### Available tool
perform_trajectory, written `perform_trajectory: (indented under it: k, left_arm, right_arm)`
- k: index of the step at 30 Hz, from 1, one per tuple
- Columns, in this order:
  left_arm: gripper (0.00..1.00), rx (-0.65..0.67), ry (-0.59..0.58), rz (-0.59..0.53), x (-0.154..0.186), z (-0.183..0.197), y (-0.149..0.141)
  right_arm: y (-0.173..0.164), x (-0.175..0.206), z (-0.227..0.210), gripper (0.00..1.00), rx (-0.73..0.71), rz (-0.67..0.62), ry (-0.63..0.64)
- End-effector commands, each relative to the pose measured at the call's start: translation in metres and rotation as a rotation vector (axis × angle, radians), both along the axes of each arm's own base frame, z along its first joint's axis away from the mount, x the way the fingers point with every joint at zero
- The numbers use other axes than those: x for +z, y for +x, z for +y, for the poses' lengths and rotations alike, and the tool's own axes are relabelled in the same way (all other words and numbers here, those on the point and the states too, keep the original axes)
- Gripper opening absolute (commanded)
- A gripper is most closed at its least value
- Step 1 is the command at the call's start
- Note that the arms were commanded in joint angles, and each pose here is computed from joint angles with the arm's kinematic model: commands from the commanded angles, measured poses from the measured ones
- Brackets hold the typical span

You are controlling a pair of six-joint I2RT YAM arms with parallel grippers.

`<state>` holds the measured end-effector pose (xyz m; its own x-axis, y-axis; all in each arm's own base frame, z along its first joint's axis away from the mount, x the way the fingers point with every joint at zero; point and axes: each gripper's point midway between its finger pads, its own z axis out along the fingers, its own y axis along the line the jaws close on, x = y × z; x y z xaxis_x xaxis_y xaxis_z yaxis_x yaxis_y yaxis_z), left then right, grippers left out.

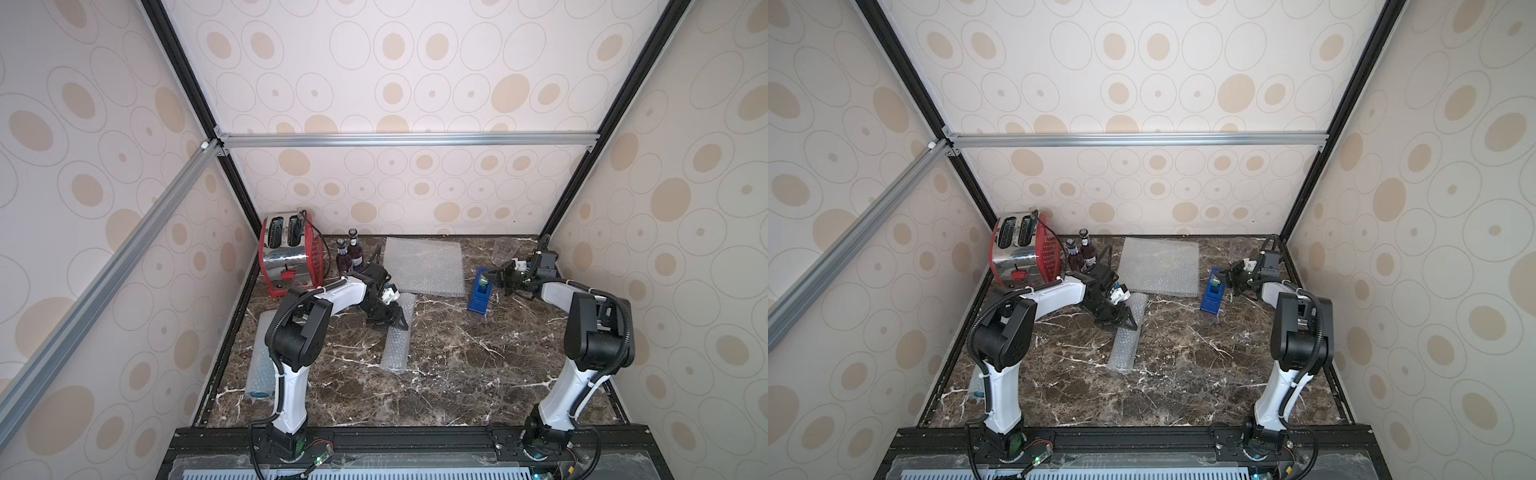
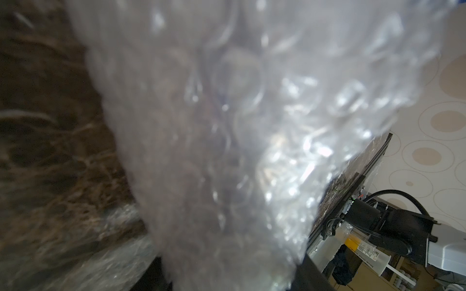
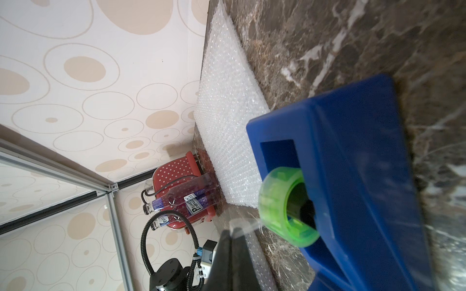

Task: Wrap wine bottles in bubble wrap
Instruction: Tear off the tape using the Tape Cutter.

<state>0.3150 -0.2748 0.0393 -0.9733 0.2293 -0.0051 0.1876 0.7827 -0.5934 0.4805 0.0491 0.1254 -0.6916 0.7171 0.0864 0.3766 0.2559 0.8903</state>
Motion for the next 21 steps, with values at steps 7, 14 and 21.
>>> perform_trajectory:
  k: [7,14,21]
  left_arm:
    - [0.49,-0.034,0.151,0.045,-0.042,0.018,-0.021]
    - [0.49,-0.035,0.15,0.046,-0.043,0.017,-0.021]
    - [0.49,-0.034,0.147,0.044,-0.043,0.017,-0.022]
  right_arm:
    - [0.018,0.043,-0.002,0.0,-0.001,-0.111,0.016]
    - [0.017,0.054,-0.001,0.0,-0.004,-0.129,0.024]
    - [0.015,0.065,0.002,0.0,0.007,-0.142,0.016]
